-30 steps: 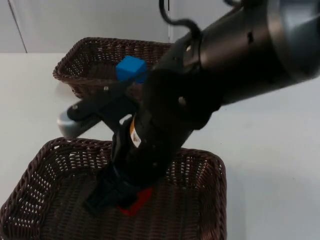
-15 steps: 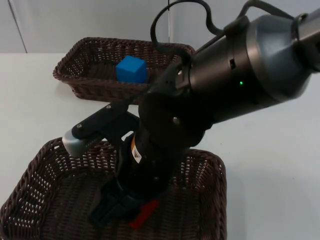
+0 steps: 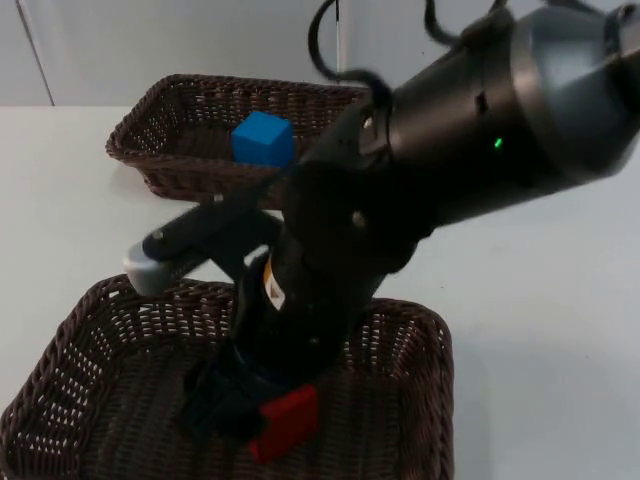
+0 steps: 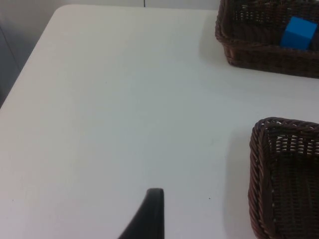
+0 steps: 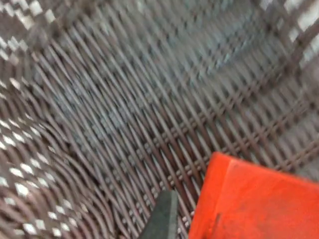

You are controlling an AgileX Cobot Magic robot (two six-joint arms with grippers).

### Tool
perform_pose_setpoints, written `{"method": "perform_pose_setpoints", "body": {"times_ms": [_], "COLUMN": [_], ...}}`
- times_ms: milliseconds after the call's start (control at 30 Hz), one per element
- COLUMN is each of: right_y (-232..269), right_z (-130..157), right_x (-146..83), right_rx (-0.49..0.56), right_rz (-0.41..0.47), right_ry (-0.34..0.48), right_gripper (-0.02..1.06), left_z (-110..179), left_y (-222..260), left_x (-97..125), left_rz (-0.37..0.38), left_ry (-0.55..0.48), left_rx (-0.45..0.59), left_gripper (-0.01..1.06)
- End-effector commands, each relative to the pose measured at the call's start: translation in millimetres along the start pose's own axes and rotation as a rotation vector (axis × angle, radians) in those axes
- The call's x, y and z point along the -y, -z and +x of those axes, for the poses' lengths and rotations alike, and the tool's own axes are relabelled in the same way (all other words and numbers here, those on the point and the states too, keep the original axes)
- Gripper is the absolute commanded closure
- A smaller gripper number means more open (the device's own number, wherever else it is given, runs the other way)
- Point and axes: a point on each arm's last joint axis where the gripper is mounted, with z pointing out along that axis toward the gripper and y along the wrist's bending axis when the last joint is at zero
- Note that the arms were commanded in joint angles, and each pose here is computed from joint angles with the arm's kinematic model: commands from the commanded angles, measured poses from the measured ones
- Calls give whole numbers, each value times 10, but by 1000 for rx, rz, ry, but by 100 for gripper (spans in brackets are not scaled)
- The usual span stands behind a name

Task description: Pick up one cube with the left hand and place it into the upper basket. Pick up one cube with the right hand and place it into the lower basket.

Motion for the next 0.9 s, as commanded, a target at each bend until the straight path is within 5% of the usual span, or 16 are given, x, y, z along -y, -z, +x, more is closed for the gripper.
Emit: {"method": "perform_pose_setpoints", "body": {"times_ms": [0,267,867], "right_y": [285,987,1973], "right_z": [-113,-291,-256], "right_x": [20,60,141], "right_rx": [70,239,413], "right_rz": [-3,-10,-14], "right_ry": [-6,7,-11], "right_gripper": [29,29,29], "left_z": [11,11,11], "left_y": [-5,-5,-5], "left_x": [-4,-4,-4], "left_rz": [-5,-5,-5], "left_ry": [3,3,3], "left_rx": [0,0,0], "left_gripper": [15,15,15]}}
